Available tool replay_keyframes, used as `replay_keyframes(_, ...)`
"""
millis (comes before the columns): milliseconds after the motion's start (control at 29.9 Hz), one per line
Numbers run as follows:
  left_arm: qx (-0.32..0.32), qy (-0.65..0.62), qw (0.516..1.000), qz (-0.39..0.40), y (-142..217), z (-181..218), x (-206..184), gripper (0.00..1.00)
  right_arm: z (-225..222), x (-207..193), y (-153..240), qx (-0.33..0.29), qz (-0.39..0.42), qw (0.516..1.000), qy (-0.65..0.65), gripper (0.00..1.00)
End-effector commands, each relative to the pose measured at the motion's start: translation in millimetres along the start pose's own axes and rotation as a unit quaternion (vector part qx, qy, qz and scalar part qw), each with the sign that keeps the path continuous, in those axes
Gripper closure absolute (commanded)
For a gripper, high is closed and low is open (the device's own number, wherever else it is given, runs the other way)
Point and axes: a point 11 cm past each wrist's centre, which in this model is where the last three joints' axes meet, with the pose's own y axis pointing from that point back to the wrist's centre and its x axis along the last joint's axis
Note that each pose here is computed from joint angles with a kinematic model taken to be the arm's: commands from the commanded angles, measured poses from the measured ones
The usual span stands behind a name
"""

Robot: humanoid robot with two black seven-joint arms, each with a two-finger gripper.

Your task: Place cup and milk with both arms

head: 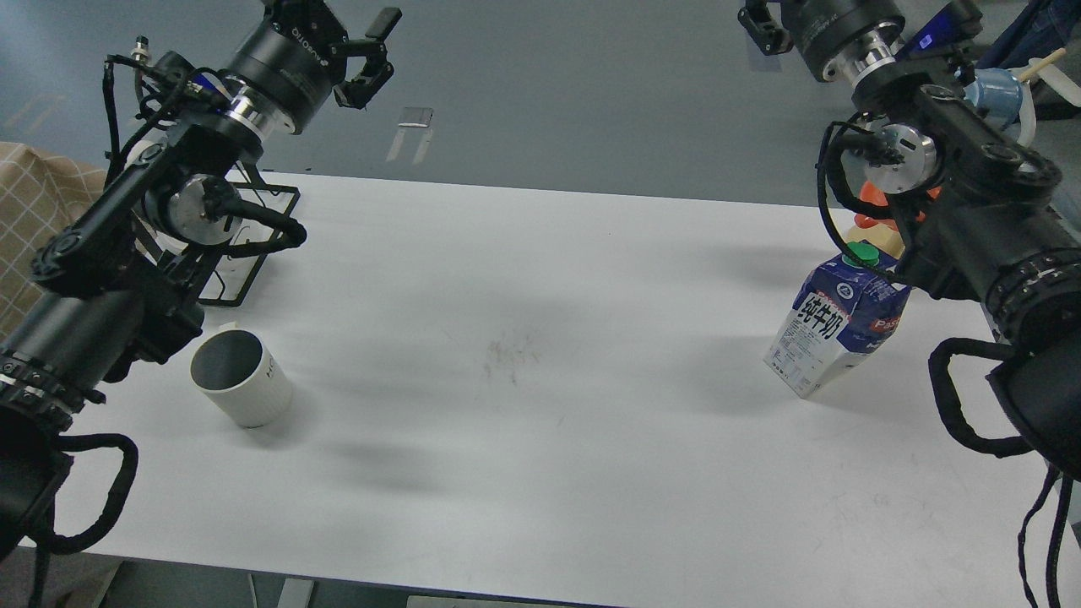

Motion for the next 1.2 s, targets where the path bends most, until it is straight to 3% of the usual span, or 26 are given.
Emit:
replay_keyframes(0, 0.005, -0.004, 1.000, -0.001, 0.1, -2.7, -0.6, 0.00, -1.8, 0.4, -0.6, 0.002, 0.000, 1.000, 0.000, 0.00)
replay_keyframes(735, 0.032, -0.017, 0.999, -0.002, 7.9, -18.7, 0.4, 0.01, -0.2, -3.1, -1.7, 0.001, -0.003, 1.000, -0.002, 0.00)
replay_keyframes(935, 0.069, -0.105, 0.991, -0.057, 19.7, -8.9, 3.4, 0.01, -0.3, -1.8, -1.0, 0.001, -0.002, 1.000, -0.001, 0.00)
replay_keyframes(1169, 0.131, -0.260, 0.947, -0.137, 51.5, 17.1, 0.6, 0.01, 0.4, -2.4, 0.2, -0.009, -0.014, 1.000, 0.015, 0.00)
